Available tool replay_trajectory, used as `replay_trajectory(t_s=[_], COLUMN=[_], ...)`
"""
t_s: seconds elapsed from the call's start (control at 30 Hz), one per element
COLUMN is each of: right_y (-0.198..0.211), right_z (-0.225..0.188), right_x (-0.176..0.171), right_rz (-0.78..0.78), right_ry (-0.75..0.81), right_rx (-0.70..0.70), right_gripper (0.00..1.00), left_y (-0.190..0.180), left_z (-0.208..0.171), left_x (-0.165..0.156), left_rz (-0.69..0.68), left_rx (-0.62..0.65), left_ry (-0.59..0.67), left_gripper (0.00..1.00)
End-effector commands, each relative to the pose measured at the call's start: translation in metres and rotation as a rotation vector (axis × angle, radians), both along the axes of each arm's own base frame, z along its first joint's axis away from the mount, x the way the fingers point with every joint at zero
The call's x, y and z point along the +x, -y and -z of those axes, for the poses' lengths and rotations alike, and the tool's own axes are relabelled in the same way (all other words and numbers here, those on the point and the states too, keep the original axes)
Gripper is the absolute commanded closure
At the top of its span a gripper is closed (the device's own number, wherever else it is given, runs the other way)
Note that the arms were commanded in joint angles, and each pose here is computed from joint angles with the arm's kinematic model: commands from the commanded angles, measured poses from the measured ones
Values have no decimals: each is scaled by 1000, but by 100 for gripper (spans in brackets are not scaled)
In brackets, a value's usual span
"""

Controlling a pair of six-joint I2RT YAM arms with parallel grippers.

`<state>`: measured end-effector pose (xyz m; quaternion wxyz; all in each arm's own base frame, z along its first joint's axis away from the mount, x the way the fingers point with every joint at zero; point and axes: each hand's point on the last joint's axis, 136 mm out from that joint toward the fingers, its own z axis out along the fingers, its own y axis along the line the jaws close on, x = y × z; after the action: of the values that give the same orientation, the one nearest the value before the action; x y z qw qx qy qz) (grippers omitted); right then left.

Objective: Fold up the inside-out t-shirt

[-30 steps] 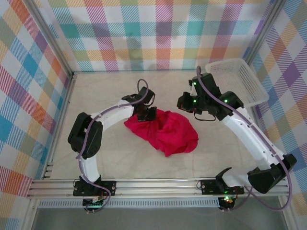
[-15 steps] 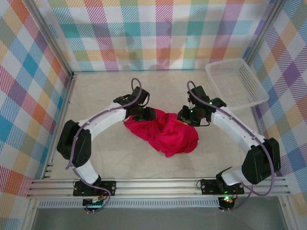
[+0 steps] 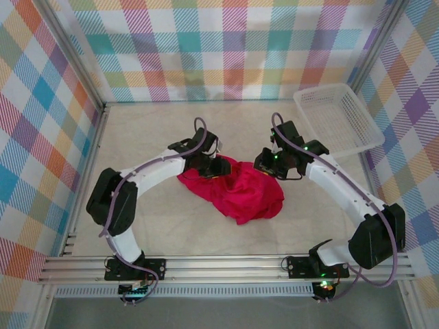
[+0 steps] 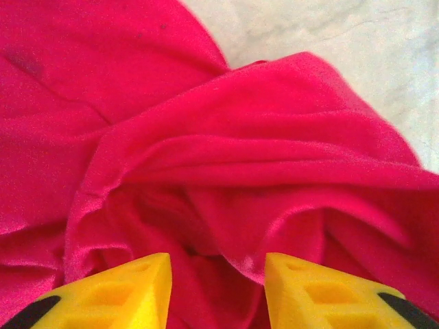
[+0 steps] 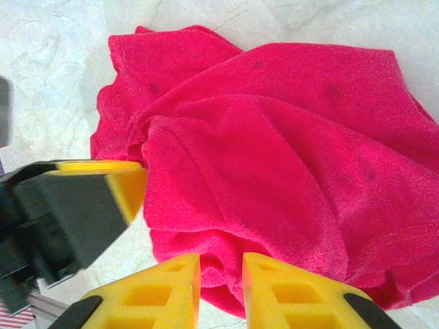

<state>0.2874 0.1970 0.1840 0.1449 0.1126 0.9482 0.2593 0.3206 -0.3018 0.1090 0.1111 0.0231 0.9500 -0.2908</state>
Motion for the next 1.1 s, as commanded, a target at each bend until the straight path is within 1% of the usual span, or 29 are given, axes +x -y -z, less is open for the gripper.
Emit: replay_trajectory(t_s=[0.0, 0.07, 0.27, 0.37, 0.4, 0.43, 0.47, 0.53, 0.57, 0.6, 0.63, 0.67, 0.7, 0.77, 0.8, 0.83, 0.97, 1.07], right_y=[-4, -3, -5, -2, 0, 0, 0, -6, -11, -13, -16, -17, -18, -9, -3, 3, 33, 48], right_z=[-8, -5, 14, 24, 29, 33, 39, 55, 65, 74, 83, 91, 97, 112, 118, 124, 139, 137], right_x=[2, 1, -9, -17, -19, -22, -26, -35, -39, -42, -42, -38, -35, -27, -25, -21, -12, -3], right_rz=[9, 11, 12, 17, 24, 32, 40, 56, 64, 76, 94, 111, 119, 159, 172, 182, 214, 225], right_ry=[5, 0, -56, -78, -87, -98, -111, -139, -158, -174, -192, -198, -194, -202, -209, -215, -245, -240], right_rx=[31, 34, 47, 44, 43, 49, 56, 81, 97, 111, 124, 133, 126, 47, 0, -52, -236, -287], right_gripper=[77, 77, 71, 64, 59, 53, 47, 31, 26, 25, 26, 34, 46, 83, 96, 100, 100, 100], left_y=[17, 24, 36, 34, 33, 32, 31, 28, 25, 23, 23, 24, 26, 32, 35, 37, 34, 21], left_z=[-9, -6, 3, 1, 0, -3, -8, -22, -30, -38, -49, -62, -74, -111, -129, -153, -228, -259], left_x=[5, 6, 12, 15, 15, 16, 16, 18, 20, 21, 21, 21, 21, 24, 26, 29, 37, 35], left_rz=[-7, -7, -6, -13, -11, -8, -5, 1, -1, 0, 0, 6, 12, 26, 41, 55, 91, 87], left_rx=[-49, -52, -31, -13, -6, 4, 10, 25, 36, 38, 30, 11, -12, -76, -110, -154, -316, -414], left_ry=[0, -6, -11, 4, 6, 9, 17, 51, 71, 88, 106, 124, 136, 178, 193, 210, 237, 241], left_gripper=[57, 58, 75, 90, 98, 100, 100, 100, 100, 100, 100, 100, 100, 100, 100, 100, 100, 100])
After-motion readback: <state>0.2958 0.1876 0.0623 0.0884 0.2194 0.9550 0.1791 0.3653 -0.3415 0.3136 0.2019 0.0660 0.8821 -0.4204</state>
